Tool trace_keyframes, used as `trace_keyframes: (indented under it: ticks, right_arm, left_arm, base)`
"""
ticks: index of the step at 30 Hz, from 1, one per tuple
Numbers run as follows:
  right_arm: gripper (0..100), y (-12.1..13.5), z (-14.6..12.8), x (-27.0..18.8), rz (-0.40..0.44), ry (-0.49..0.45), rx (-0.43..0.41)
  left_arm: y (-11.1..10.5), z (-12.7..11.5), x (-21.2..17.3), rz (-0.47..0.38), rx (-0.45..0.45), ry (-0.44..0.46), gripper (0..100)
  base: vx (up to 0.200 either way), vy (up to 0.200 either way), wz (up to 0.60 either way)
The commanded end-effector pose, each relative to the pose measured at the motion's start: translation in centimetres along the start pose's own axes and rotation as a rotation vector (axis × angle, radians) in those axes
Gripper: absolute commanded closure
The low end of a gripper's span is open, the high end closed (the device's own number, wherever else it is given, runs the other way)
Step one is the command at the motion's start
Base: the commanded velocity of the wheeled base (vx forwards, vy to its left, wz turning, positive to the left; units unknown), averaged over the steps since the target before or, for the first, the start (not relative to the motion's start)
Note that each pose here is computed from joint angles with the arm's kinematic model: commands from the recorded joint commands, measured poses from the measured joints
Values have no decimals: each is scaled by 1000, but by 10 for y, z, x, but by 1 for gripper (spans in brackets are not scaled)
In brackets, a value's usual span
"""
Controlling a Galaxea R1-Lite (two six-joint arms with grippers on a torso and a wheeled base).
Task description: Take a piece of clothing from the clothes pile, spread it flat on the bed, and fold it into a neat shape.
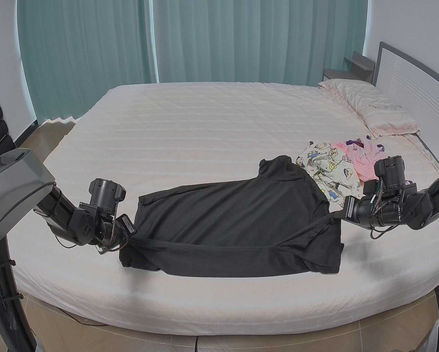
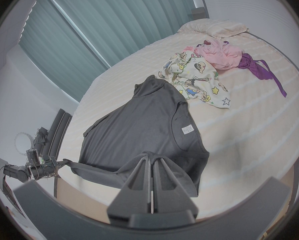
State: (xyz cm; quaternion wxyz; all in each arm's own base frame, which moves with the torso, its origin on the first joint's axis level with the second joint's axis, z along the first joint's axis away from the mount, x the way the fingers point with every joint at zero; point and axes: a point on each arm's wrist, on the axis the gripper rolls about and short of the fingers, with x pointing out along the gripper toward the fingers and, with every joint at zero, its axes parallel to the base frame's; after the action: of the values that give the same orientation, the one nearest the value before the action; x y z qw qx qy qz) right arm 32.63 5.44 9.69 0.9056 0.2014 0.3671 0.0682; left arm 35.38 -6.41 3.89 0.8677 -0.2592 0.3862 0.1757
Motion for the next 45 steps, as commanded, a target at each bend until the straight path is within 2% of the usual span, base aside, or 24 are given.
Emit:
trace_keyframes:
  ticks: [1, 19, 31, 32, 38, 45]
  right_arm:
    - [100, -6, 0, 21, -23, 24, 8]
    - [100, -9, 13, 75, -22, 17, 35]
    - [100, -8, 18, 96, -28, -4, 55]
    - [100, -8, 18, 97, -28, -2, 57]
    - [100, -8, 17, 98, -28, 0, 60]
    - [100, -5, 21, 93, -18, -15, 130]
  left_arm:
    - [-1, -1, 18, 17, -2, 9, 100]
    - [-15, 3, 55, 29, -2, 21, 100]
    - [-12, 3, 67, 40, -10, 25, 100]
    - [-13, 4, 68, 39, -10, 24, 0]
    - [-11, 6, 68, 39, -20, 22, 0]
    - [0, 23, 54, 42, -58, -3, 0]
  base:
    - [0, 0, 0]
    - [0, 0, 0]
    - [0, 0, 0]
    - [0, 0, 0]
    - [0, 0, 0]
    - [0, 0, 0]
